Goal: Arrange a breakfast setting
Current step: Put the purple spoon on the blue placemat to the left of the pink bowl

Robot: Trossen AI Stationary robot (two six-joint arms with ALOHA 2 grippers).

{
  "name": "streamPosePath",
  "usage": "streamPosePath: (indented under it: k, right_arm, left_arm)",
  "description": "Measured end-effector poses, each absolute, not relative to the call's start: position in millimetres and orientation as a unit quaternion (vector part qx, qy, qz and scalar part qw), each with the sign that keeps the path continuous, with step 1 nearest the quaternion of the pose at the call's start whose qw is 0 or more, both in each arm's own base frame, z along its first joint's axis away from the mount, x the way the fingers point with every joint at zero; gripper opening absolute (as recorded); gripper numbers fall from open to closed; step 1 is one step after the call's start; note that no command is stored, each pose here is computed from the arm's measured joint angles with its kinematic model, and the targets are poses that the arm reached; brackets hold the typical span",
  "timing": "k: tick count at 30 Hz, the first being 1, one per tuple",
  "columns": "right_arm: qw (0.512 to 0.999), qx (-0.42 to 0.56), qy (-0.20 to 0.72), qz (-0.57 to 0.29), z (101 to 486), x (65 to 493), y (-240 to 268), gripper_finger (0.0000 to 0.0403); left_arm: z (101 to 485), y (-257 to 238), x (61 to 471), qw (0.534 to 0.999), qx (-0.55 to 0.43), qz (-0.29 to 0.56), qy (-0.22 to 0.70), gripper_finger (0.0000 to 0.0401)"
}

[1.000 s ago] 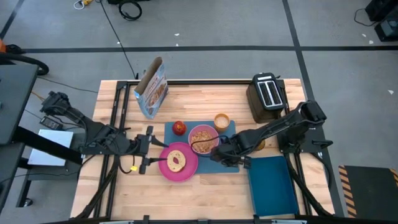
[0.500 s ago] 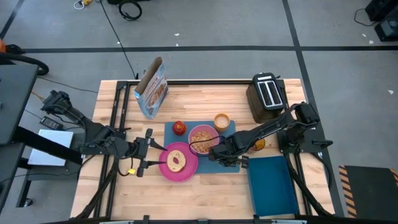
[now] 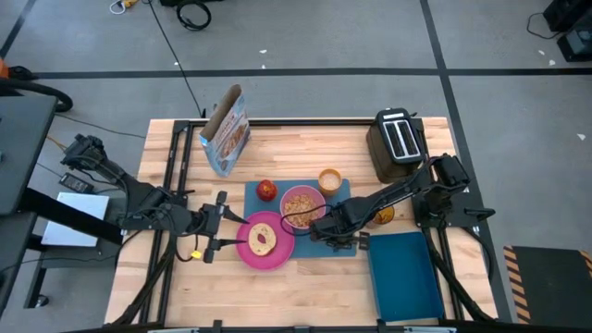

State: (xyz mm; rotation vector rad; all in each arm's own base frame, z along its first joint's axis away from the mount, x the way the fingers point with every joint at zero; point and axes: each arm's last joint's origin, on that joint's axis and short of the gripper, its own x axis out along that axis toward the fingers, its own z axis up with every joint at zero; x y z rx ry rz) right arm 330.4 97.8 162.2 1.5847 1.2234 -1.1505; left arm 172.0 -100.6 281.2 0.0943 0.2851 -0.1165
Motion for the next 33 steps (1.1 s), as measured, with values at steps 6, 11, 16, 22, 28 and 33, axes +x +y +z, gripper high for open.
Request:
streamPosePath:
  k: [6,11,16,22,28,33]
  right_arm:
    - [0.452,0.585,0.482,-0.47,165.3,328.3,93.7,0.005]
    - [0.496,0.552,0.453,-0.494,168.4,330.0,85.6,0.0049]
    - [0.491,0.541,0.459,-0.506,154.3,329.8,72.1,0.0049]
    - [0.499,0.534,0.468,-0.497,149.0,332.6,61.1,0.0048]
    - [0.502,0.529,0.476,-0.493,148.9,333.2,54.4,0.0048]
    - [0.511,0.507,0.489,-0.492,152.6,331.4,53.8,0.0048]
  left_arm:
    - [281.9,-100.7,172.1,0.987,0.048,-0.059,0.138,0.0233]
    - [282.1,-100.7,172.2,0.987,0.058,-0.06,0.137,0.0233]
    - [282.2,-100.7,172.2,0.987,0.056,-0.06,0.137,0.0233]
    - [281.3,-100.5,171.9,0.987,0.054,-0.059,0.141,0.0233]
    - [281.0,-100.4,171.8,0.986,0.054,-0.059,0.143,0.0233]
    - [280.1,-100.3,171.5,0.986,0.057,-0.059,0.147,0.0233]
